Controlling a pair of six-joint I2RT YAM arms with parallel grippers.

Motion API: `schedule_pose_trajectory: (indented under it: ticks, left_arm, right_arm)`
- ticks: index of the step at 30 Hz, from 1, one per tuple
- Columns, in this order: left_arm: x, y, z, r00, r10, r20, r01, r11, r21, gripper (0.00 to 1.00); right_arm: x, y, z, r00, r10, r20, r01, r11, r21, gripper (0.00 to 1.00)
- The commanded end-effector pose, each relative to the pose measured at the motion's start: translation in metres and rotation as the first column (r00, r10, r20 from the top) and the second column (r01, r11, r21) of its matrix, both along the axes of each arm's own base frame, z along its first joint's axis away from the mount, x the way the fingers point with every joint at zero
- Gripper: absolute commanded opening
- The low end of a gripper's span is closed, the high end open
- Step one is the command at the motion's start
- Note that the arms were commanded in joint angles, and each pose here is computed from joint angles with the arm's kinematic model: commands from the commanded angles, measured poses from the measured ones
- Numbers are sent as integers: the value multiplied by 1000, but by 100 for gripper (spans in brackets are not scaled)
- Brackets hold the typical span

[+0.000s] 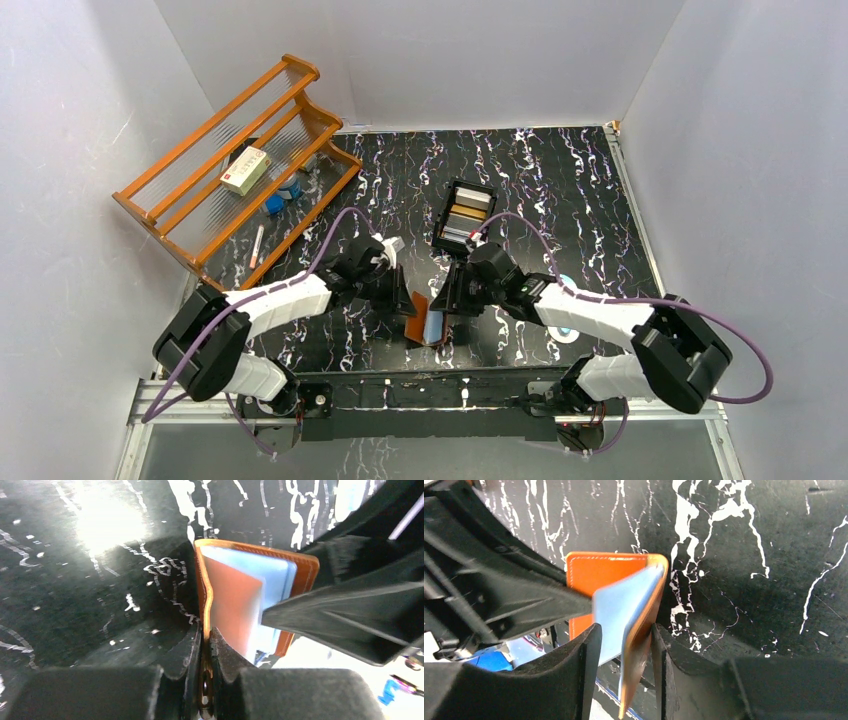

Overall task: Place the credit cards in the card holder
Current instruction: Open the card holder at the center of the board.

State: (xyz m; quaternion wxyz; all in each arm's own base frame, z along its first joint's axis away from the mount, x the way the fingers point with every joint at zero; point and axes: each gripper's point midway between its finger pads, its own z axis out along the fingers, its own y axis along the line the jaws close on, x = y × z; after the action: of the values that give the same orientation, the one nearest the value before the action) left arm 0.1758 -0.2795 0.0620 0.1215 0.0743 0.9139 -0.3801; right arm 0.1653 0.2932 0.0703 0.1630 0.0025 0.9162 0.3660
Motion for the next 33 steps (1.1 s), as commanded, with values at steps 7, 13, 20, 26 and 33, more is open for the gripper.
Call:
schedule_pose_trajectory:
  ticks: [7, 13, 20, 26, 33]
  left_arm:
    - [-1, 31, -21, 997, 70, 35, -74, 989, 127, 2]
    - [-2, 34, -29, 997, 75, 27, -78, 986, 147, 3]
    - [-4, 32, -28, 997, 71, 15, -72, 988, 137, 24]
    - [-8, 6, 4, 1000, 7, -17, -8, 1000, -12, 49]
    - [-3, -2, 29, 1000, 27, 9, -26, 996, -86, 55]
  right_arm:
    - [-2, -15, 14, 997, -41, 65, 40, 999, 18, 34]
    - [-1, -25, 7, 995, -52, 84, 55, 998, -36, 13]
    - [-1, -33, 1, 994, -64, 88, 70, 995, -64, 2]
    - [-1, -25, 18, 994, -44, 96, 46, 999, -14, 0]
    - [-2, -10, 52, 996, -42, 75, 37, 997, 72, 0]
